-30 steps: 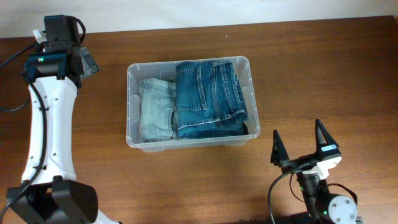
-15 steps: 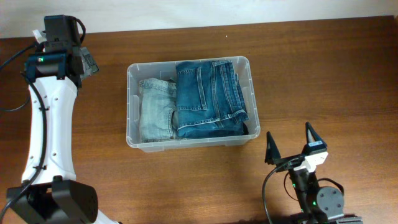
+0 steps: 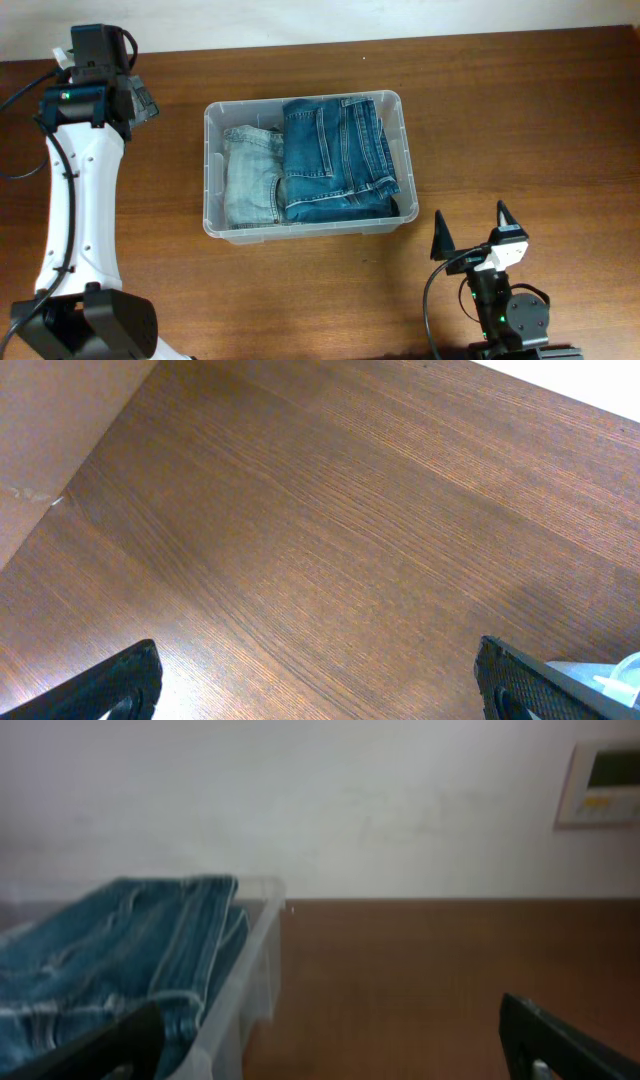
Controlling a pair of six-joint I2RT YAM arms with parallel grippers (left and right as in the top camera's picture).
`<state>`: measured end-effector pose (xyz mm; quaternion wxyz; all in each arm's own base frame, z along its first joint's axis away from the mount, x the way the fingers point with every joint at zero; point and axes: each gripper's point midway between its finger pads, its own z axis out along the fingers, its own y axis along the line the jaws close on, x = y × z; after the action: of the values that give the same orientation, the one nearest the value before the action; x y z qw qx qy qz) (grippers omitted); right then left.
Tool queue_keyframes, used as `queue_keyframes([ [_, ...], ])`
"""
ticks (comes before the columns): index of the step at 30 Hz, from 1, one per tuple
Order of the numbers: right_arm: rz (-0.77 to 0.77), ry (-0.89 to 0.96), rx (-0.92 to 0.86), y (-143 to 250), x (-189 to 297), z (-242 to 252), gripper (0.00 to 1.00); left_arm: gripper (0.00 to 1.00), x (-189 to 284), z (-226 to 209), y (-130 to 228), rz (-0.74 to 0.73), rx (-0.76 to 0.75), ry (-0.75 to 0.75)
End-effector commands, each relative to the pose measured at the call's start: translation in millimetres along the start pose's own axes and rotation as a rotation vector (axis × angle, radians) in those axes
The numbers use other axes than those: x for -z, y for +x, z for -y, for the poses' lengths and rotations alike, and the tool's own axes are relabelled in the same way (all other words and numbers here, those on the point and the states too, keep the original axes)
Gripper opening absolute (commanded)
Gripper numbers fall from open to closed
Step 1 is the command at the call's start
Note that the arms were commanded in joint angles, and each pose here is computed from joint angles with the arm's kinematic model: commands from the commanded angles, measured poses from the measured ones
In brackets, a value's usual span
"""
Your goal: Pack container
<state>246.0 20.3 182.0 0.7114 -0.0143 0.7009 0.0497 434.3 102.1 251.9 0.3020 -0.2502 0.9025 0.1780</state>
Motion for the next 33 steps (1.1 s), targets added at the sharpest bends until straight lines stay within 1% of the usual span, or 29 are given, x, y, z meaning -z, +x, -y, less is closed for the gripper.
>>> queue_keyframes([
  [1, -0.037, 0.021, -0.008, 12.0, 0.4, 4.5, 0.98, 0.99, -1.5, -1.1, -0.2, 0.000, 0.006, -0.008],
  [5, -0.093, 0.025, -0.009, 25.7, 1.3, 5.3, 0.98, 0.99, -1.5, -1.0, -0.3, 0.001, 0.006, -0.008],
  [33, -0.094, 0.025, -0.009, 26.1, 1.2, 5.2, 0.99, 0.99, -1.5, -1.0, -0.3, 0.001, 0.006, -0.008],
])
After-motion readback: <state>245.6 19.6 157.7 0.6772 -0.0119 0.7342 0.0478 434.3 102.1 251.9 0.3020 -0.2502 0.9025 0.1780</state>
